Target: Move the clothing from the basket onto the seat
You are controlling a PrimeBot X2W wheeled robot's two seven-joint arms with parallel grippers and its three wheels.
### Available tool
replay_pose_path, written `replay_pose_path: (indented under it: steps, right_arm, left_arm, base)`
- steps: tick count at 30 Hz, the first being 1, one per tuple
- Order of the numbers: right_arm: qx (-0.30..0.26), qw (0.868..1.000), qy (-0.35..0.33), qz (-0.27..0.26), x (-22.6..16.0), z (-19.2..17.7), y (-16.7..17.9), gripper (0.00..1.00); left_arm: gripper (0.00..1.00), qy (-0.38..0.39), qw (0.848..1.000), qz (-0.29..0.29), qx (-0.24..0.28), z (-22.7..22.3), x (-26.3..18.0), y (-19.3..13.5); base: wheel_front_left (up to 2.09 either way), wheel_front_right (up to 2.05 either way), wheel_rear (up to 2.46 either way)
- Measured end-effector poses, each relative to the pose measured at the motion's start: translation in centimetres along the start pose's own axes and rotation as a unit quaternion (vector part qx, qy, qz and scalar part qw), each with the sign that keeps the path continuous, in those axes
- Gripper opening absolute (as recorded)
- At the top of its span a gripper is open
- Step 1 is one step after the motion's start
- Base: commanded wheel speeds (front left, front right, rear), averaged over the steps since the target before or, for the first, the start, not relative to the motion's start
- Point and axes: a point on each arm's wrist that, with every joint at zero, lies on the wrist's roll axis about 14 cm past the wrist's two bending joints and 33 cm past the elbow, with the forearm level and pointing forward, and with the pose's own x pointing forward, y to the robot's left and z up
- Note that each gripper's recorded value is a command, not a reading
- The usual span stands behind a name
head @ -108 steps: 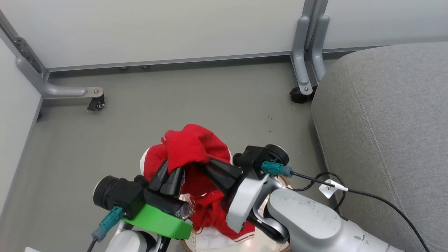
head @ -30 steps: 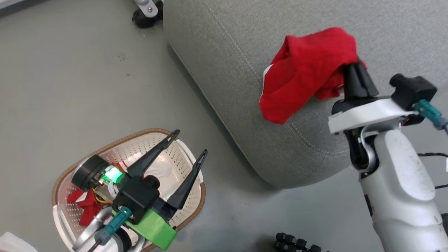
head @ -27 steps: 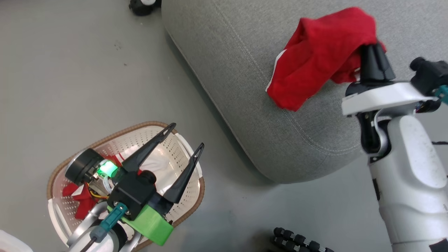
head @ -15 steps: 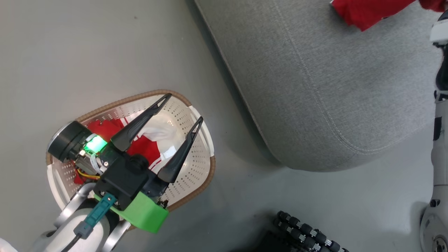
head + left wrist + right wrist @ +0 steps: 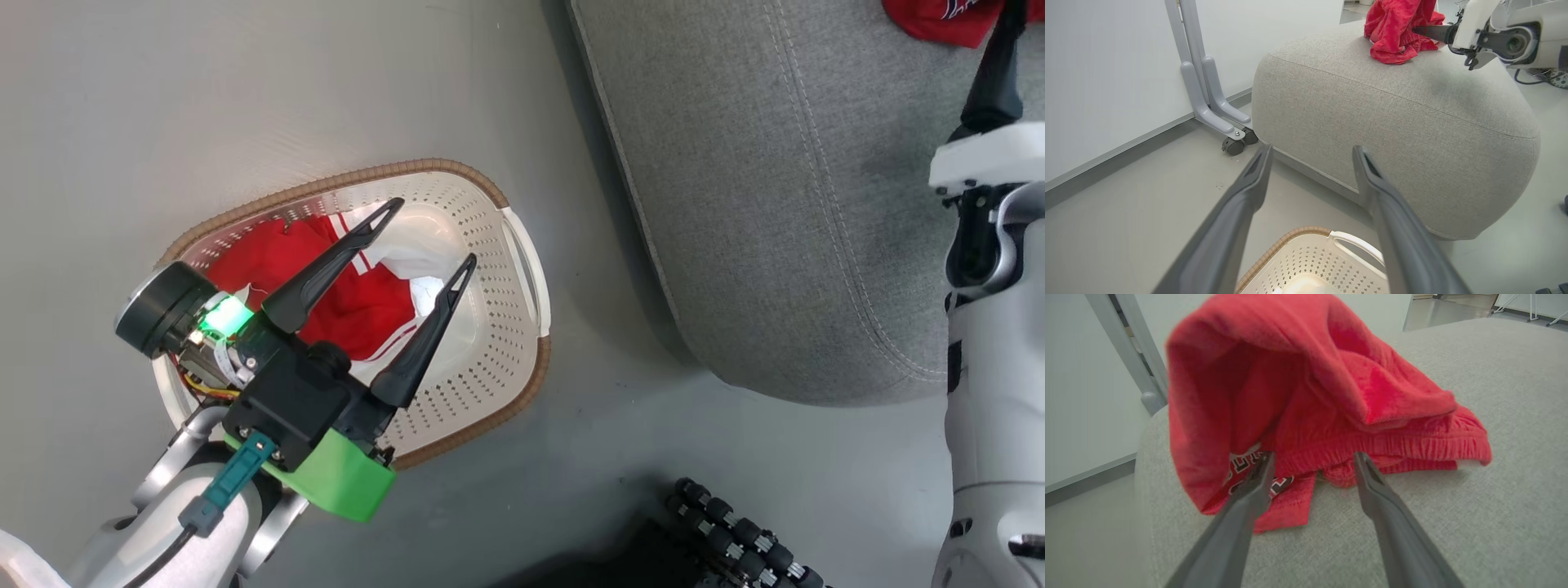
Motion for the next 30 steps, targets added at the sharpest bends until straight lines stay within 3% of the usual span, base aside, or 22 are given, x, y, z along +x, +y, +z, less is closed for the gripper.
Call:
replay_pose_path:
  steps: [11, 20, 30]
  right_arm:
    - [-0.013, 0.999, -0.032, 0.029, -6.4, 2.1, 0.2, 1.00]
    - [0.010, 0.991, -0.051, 0.126, -11.5, 3.8, 5.4, 1.00]
    - [0.035, 0.970, -0.052, 0.233, -15.6, 4.0, 12.1, 1.00]
  left_arm:
    - [1.00, -0.033, 0.999, 0.025, 0.013, 3.0, -0.3, -0.7]
    - [1.00, -0.070, 0.994, 0.083, 0.029, 6.2, -1.8, -0.8]
    - [1.00, -0.087, 0.969, 0.228, 0.031, 8.0, -6.9, 2.9]
  base:
    - [0.00, 0.00, 0.00]
    - [0.00, 0.00, 0.00]
    - [0.00, 0.00, 0.00]
